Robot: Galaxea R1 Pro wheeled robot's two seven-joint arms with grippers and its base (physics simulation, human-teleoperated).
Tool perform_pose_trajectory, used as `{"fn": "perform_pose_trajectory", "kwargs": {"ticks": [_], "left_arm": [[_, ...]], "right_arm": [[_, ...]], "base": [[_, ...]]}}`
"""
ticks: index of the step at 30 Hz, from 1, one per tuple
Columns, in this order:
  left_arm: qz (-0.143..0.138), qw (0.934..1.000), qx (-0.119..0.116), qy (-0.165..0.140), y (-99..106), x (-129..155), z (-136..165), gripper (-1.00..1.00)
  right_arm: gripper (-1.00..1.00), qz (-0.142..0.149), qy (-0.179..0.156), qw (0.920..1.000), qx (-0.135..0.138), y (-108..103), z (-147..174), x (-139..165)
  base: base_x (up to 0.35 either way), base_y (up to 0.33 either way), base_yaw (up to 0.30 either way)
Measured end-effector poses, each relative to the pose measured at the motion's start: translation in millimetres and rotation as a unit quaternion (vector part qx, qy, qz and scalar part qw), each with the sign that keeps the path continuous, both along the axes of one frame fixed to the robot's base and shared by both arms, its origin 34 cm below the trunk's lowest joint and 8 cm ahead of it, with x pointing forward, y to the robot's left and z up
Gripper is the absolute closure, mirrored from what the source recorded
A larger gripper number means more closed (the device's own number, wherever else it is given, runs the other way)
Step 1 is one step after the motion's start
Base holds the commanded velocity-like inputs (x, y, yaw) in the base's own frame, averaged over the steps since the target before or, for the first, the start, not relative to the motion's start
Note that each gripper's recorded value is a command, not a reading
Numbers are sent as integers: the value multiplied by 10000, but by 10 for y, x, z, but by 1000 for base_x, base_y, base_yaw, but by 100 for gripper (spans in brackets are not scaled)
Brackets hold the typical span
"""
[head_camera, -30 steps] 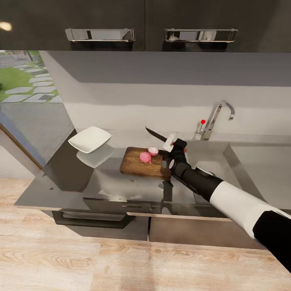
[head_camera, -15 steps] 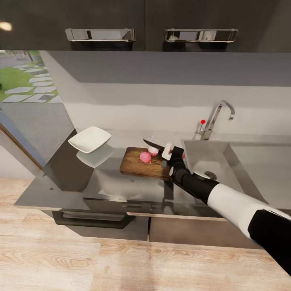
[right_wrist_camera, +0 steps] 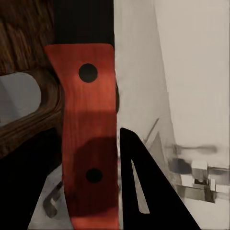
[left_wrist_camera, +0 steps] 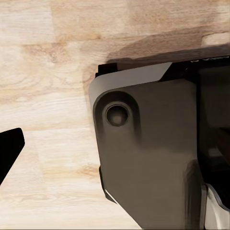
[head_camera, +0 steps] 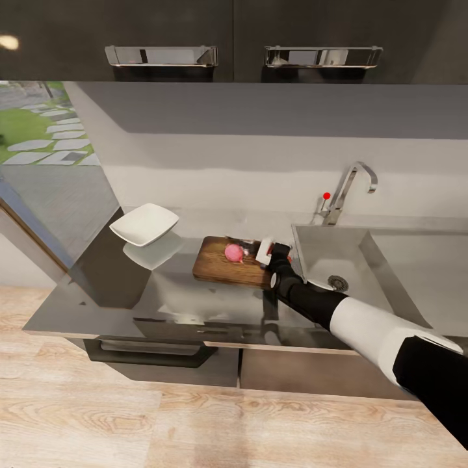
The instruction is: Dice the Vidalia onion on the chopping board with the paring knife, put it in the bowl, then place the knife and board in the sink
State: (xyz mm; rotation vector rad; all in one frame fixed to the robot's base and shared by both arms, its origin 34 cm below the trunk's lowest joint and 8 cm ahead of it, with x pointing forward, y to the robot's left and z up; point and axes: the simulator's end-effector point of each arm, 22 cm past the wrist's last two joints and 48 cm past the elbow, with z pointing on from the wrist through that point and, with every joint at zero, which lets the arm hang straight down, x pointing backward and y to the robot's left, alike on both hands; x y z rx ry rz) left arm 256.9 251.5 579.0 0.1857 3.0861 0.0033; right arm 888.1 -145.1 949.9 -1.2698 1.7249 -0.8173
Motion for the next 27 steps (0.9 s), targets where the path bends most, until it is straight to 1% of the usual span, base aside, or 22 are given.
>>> {"fn": "perform_pose_trajectory", "kwargs": {"ticks": [1, 4, 5, 6, 8, 12, 15, 19, 24, 27], "left_arm": [[0, 10000, 2, 0, 3, 0, 0, -100], [0, 10000, 3, -5, 4, 0, 2, -100], [1, 10000, 5, -5, 7, 0, 2, -100], [1, 10000, 3, -5, 4, 0, 2, -100], [1, 10000, 5, -5, 8, 0, 2, -100], [1, 10000, 6, -4, 8, 0, 2, -100], [0, 10000, 5, -1, 8, 0, 0, -100], [1, 10000, 5, -1, 7, 0, 0, -100], [0, 10000, 6, -1, 10, 0, 0, -100], [0, 10000, 4, -1, 6, 0, 0, -100]], "right_arm": [[100, 23, 117, 9999, 14, 13, -56, -30], [100, 124, 161, 9997, -138, 25, -75, -52], [100, 135, 122, 9998, -77, 38, -71, -50], [100, 213, 125, 9997, -4, 80, -73, -51], [100, 324, 161, 9993, 34, 128, -84, -57], [100, 335, 186, 9991, 163, 158, -84, -57], [100, 180, 200, 9986, 449, 143, -39, -19], [100, -200, 118, 9956, 908, 10, 126, 110], [100, -322, 86, 9940, 1041, -45, 174, 149], [100, -522, 48, 9908, 1252, -143, 243, 207]], "base": [[0, 0, 0], [0, 0, 0], [0, 0, 0], [0, 0, 0], [0, 0, 0], [0, 0, 0], [0, 0, 0], [0, 0, 0], [0, 0, 0], [0, 0, 0]]}}
